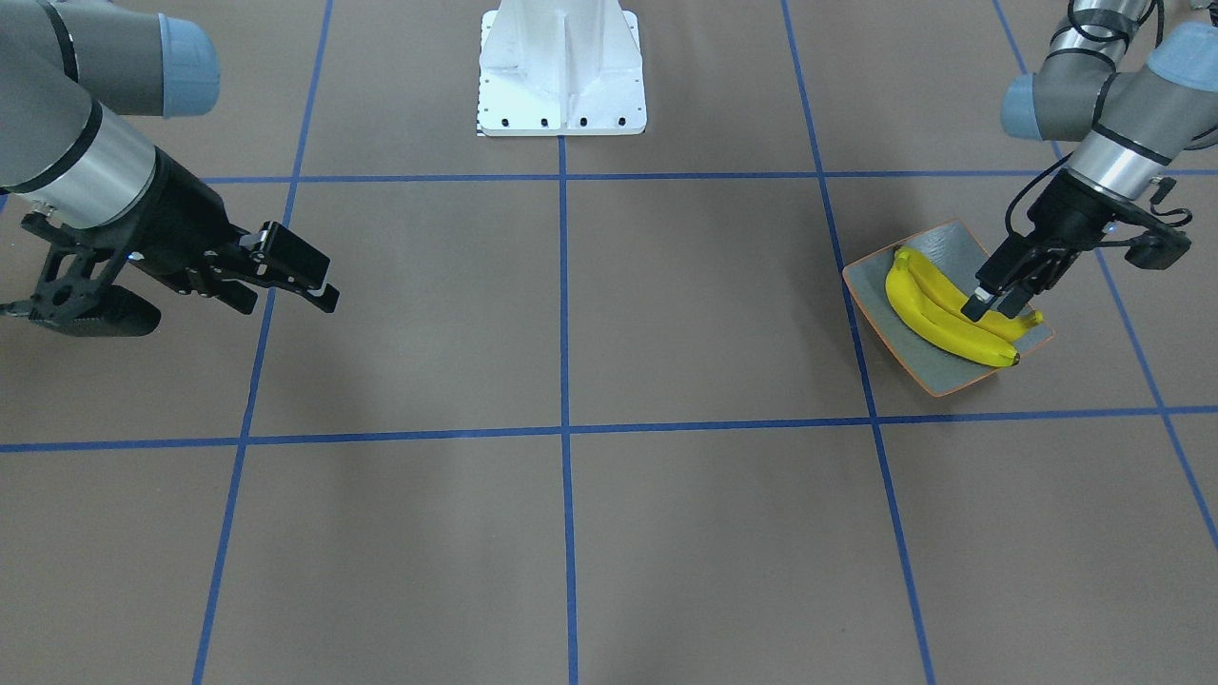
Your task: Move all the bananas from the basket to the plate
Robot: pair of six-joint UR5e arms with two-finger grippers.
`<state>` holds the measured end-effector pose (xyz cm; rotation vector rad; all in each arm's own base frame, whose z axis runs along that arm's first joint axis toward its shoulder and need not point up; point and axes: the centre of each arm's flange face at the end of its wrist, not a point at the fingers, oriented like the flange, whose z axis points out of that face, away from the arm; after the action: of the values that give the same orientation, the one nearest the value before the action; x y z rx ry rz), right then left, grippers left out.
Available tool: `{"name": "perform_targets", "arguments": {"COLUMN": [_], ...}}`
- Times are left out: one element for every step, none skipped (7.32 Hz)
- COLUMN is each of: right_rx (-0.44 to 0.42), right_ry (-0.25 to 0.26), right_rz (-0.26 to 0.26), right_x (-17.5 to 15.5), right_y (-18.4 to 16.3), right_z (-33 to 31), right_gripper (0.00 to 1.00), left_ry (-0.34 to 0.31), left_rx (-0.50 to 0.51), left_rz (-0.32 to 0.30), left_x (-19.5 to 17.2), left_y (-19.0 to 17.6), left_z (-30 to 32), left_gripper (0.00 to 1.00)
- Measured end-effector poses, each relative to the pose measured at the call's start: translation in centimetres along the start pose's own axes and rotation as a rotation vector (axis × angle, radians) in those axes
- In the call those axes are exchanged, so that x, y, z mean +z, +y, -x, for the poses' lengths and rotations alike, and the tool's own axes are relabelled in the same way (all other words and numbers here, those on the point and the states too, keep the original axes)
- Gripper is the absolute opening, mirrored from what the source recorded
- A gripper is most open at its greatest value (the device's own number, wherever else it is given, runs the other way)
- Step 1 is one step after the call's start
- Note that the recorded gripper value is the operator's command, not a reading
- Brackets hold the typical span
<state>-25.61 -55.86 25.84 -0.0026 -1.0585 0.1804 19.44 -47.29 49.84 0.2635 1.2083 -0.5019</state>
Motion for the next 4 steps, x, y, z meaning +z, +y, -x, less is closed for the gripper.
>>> {"name": "perform_targets", "arguments": {"right_rx": [-0.065, -0.143, -0.206, -0.241], "right_ry": [0.067, 0.143, 0.212, 0.274], "right_rz": [-0.041, -0.060, -0.058, -0.037], "right_x": [0.4, 0.3, -0.2, -1.1], "right_y": [-0.8, -1.7, -2.3, -2.4], "right_z": [-4.7, -10.6, -16.7, -22.8], "right_gripper": [1.00, 1.00, 1.00, 1.00], "left_ry": [-0.034, -0.077, -0.116, -0.137], "left_rx": [0.054, 0.110, 0.161, 0.197], "left_rz": [-0.011, -0.022, -0.021, -0.012], "left_x": [-0.7, -1.2, -1.5, -1.6], "left_y": [-2.4, -4.6, -6.2, -7.1], "left_z": [-0.7, -1.3, -1.9, -2.4], "left_gripper": [1.00, 1.00, 1.00, 1.00]}}
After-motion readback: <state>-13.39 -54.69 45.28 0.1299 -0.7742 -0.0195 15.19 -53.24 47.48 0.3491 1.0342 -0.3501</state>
